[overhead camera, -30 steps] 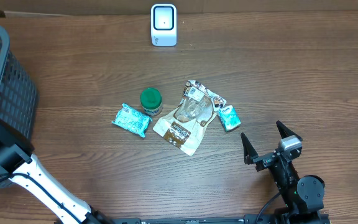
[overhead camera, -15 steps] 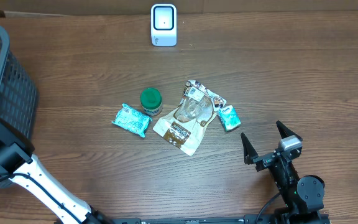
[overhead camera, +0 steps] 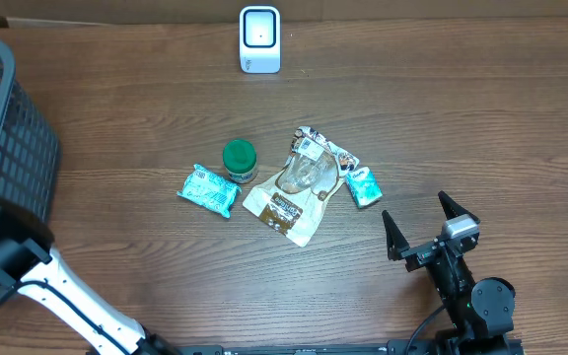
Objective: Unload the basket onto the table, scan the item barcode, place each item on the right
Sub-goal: 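Carry the orange pack out and set it beside the jar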
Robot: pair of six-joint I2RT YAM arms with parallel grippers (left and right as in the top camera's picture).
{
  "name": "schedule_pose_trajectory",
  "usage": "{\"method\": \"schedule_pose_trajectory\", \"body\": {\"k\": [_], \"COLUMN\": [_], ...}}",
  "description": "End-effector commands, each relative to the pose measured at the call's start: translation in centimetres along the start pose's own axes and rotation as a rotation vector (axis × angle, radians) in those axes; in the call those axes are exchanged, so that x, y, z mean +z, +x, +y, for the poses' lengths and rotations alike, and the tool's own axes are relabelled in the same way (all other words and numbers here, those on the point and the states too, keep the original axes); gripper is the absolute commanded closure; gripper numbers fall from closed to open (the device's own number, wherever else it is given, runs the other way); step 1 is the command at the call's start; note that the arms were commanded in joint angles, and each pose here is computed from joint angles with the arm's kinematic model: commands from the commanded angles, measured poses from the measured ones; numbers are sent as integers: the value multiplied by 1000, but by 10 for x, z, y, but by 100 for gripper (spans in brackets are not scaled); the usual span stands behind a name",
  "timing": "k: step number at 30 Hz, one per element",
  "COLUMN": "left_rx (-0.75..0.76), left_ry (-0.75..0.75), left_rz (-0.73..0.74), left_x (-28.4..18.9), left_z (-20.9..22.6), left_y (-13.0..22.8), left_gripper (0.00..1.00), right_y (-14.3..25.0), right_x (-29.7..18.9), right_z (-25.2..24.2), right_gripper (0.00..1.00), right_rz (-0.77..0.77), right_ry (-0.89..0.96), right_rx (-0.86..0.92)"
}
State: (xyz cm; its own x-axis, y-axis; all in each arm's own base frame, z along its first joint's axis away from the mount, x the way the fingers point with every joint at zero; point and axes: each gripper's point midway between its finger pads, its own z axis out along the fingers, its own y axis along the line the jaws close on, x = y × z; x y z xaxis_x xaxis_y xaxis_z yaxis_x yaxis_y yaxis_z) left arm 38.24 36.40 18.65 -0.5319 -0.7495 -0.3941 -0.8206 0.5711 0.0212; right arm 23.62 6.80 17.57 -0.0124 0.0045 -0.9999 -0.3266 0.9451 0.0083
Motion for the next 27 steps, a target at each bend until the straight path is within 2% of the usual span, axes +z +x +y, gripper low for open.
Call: {"method": "schedule_pose_trajectory", "body": {"k": [1,6,12,17,23,27], "left_rx": [-16,79,450,793,1060,1180], "left_ry": [276,487,608,661,599,517], "left_rz": [-159,-164,-126,-45,56,85], "left_x": [-106,-197,-262,-279,-273,-259], "left_z": [-41,-83,-156,-229,-274,-290], "left_y": [-12,32,121,213,313,371], "left_gripper": [96,96,96,96,96,96], "right_y": [2,2,2,2,2,2], "right_x": [0,0,0,0,0,0], "right_z": [2,2,2,2,2,2], "right_gripper": [0,0,0,0,0,0], "right_rz": [-4,-4,-4,-4,-4,-4], "right_ry": [-8,-8,-8,-8,-8,-8], "right_rx": [4,4,4,4,4,4]}}
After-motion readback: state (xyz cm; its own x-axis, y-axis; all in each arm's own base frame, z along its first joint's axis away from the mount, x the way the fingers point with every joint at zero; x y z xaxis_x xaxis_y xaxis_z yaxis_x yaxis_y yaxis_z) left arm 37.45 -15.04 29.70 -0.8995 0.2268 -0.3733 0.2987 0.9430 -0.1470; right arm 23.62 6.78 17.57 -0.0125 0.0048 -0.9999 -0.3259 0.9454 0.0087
